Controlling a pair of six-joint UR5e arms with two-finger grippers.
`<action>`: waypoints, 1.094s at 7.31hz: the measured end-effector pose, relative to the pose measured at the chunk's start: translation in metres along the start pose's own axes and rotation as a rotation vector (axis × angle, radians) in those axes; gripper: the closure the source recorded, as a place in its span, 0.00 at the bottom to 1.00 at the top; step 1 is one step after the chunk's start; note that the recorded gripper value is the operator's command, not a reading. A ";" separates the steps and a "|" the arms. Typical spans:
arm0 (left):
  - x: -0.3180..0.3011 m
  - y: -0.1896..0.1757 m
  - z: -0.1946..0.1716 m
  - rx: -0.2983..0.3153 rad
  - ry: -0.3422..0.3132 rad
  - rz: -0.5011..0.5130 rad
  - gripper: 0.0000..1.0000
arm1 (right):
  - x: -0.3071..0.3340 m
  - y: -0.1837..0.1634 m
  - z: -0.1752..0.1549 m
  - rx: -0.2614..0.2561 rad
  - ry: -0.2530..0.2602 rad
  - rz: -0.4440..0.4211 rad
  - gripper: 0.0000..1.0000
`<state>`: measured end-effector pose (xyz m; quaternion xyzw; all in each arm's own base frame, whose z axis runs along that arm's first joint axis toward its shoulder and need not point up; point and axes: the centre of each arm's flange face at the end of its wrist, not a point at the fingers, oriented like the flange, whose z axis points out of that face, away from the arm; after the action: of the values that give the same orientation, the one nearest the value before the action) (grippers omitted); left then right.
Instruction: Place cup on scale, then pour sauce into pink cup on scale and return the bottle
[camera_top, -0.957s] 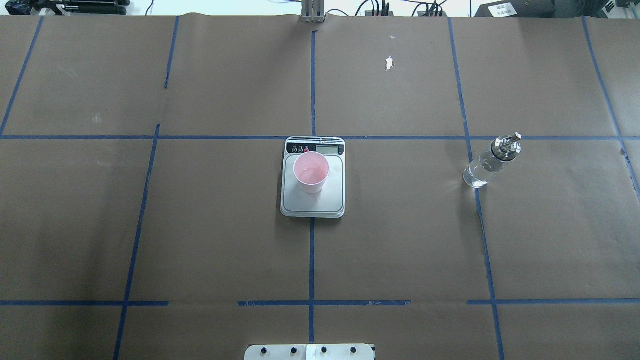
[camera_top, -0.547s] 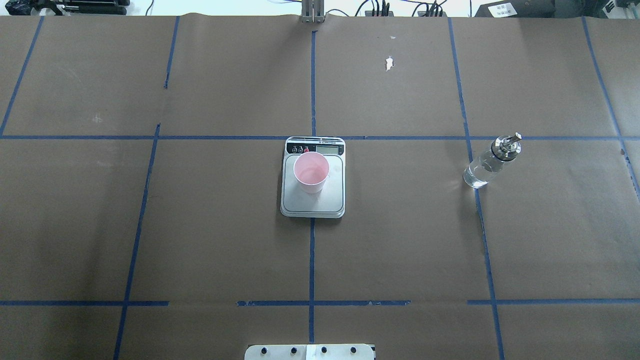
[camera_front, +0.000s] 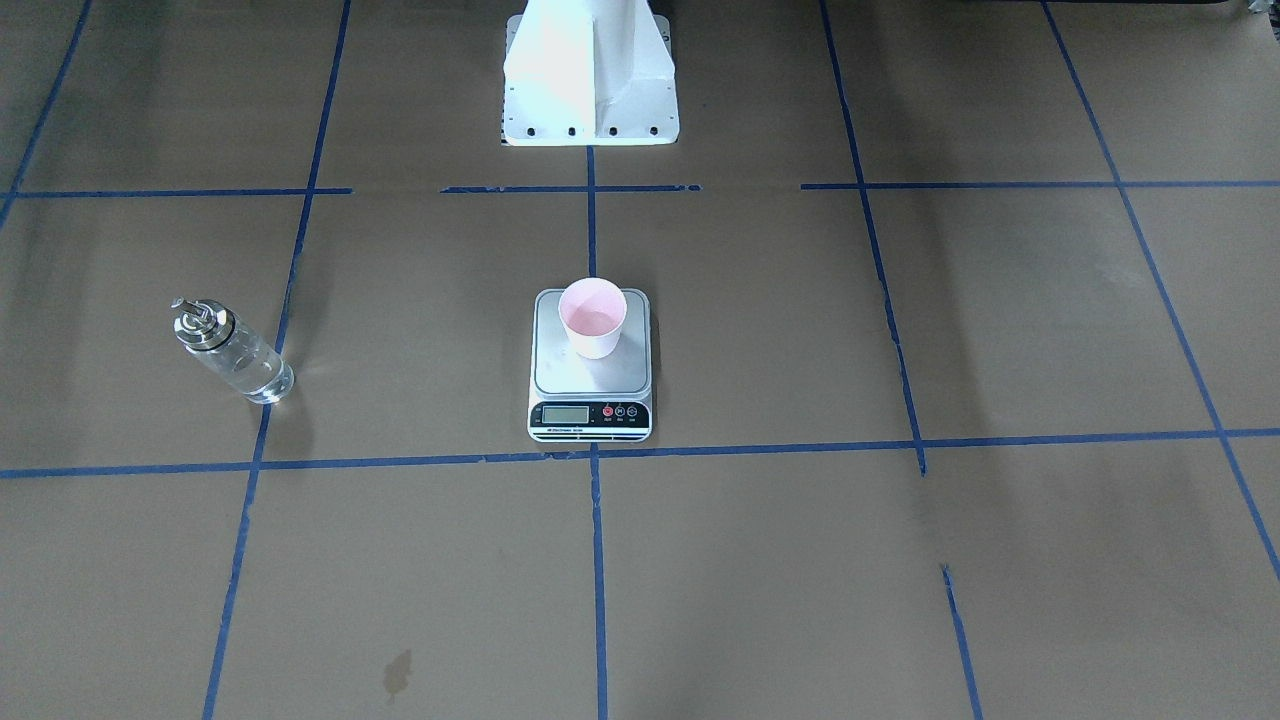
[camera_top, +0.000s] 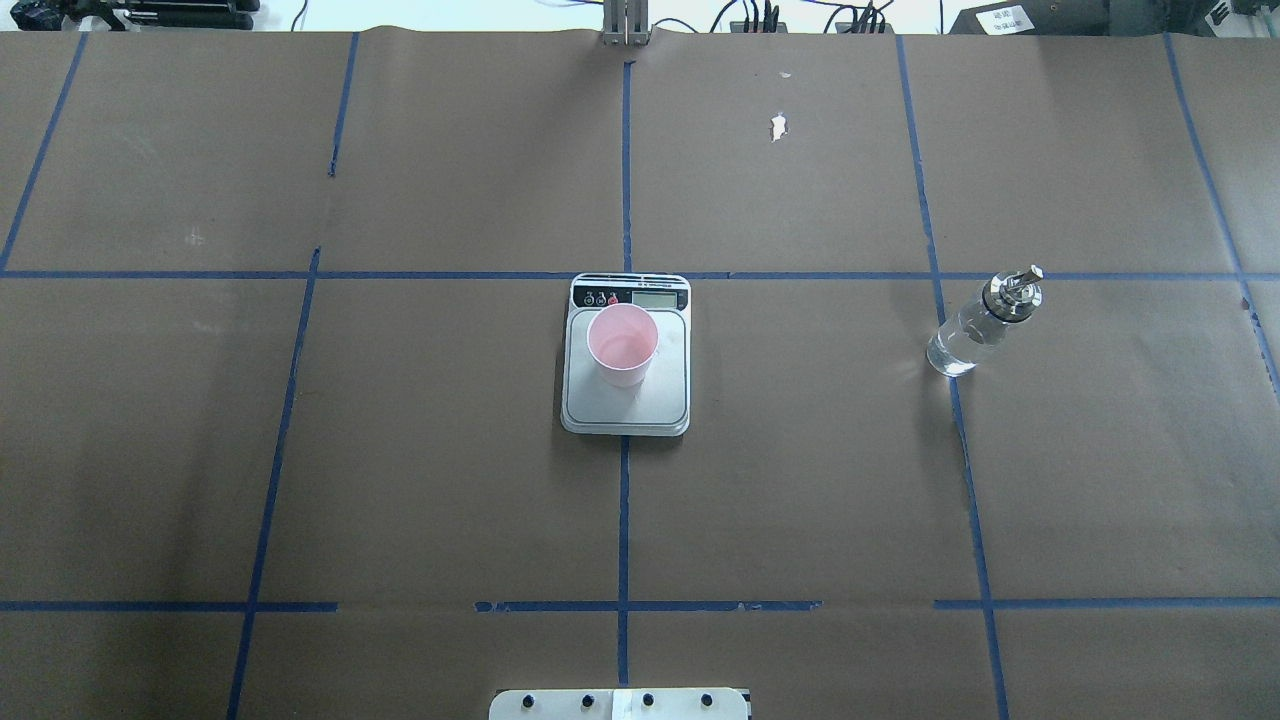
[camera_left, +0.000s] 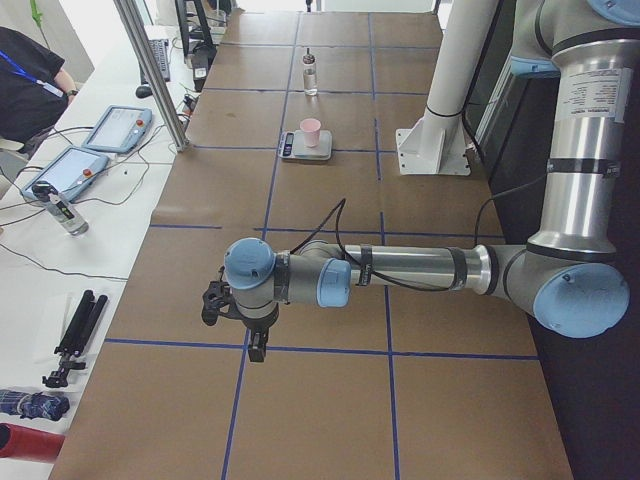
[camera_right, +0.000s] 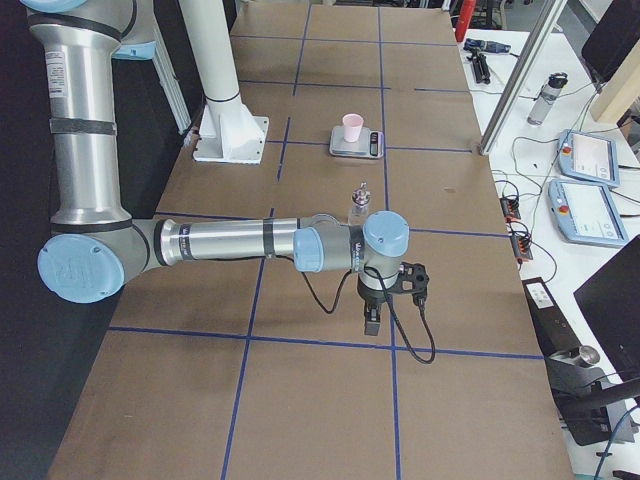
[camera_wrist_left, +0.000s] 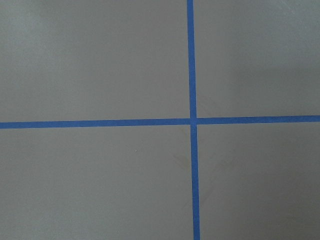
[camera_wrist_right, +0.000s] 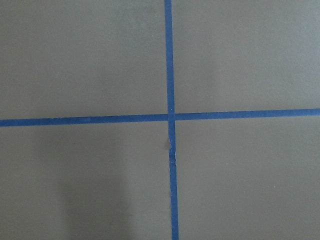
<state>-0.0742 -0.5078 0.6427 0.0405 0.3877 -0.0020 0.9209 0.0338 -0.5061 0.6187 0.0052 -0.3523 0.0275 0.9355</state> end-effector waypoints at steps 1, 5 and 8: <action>0.000 0.000 0.000 0.000 0.000 0.000 0.00 | 0.000 0.000 0.000 0.000 0.000 0.000 0.00; 0.002 -0.001 -0.002 0.004 0.000 0.002 0.00 | 0.000 0.000 -0.001 0.002 0.000 0.000 0.00; 0.003 -0.001 -0.003 0.005 0.000 0.005 0.00 | 0.000 0.000 -0.001 0.002 0.000 0.000 0.00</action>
<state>-0.0743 -0.5088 0.6388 0.0440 0.3876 -0.0007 0.9208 0.0346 -0.5062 0.6178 0.0061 -0.3524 0.0281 0.9354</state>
